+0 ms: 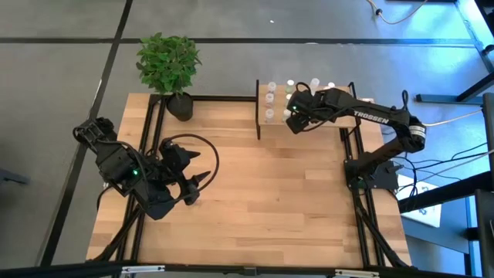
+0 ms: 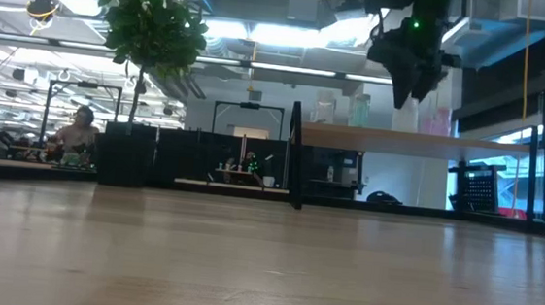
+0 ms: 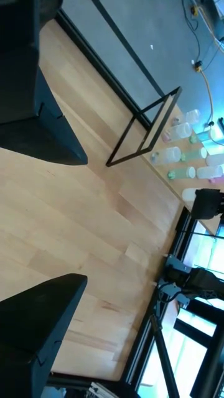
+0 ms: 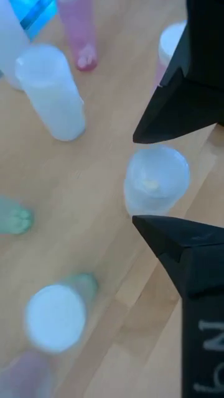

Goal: Pick and place medicine bottles onto shelf by color
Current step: Put the white pill bottle aligned with the other white pill bottles on the shelf, then return to Home Position

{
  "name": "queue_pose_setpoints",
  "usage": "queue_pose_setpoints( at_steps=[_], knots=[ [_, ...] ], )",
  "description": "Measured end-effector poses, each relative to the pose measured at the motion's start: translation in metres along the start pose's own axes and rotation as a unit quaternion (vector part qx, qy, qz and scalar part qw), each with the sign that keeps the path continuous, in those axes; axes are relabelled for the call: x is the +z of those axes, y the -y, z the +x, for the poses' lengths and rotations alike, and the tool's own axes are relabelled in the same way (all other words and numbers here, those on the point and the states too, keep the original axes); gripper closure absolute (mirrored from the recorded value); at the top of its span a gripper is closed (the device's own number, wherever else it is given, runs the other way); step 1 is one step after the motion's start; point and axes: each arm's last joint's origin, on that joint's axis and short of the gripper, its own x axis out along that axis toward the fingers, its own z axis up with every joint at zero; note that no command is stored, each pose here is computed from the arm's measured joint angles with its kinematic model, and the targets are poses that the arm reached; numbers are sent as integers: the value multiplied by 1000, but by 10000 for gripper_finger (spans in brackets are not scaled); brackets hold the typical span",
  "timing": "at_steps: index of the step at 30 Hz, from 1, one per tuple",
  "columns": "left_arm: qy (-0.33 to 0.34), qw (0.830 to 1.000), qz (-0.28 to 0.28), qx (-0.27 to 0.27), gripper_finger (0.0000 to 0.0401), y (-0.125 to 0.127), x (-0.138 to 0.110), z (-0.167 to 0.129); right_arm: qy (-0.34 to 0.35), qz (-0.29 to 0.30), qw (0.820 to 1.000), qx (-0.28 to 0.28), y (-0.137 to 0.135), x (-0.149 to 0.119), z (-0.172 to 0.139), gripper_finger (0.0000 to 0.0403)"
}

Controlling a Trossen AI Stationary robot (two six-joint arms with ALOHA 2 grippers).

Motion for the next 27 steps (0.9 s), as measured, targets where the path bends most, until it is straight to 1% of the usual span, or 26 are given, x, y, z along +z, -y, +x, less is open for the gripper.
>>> queue_pose_setpoints(
  at_steps=[9,13,16,19,22,24,27],
  knots=[
    [-3,1000,0,-1,106,0,0,0,48,31,998,40,8,8,-34,201],
    [-32,999,1,-16,106,1,-2,0,84,9,994,74,4,9,-61,201],
    [-48,999,4,-25,106,1,-3,0,119,-7,987,109,-1,8,-87,212],
    [-56,998,0,-29,107,2,-3,0,155,-20,976,152,-6,5,-118,240],
    [-55,998,-18,-25,114,1,-2,1,188,-51,961,198,-12,-4,-148,282],
    [-54,998,-22,-23,127,1,-2,2,205,-72,949,227,-15,-12,-166,315],
    [-51,998,-12,-20,160,0,-1,2,223,-106,932,266,-21,-26,-188,368]
  ],
)
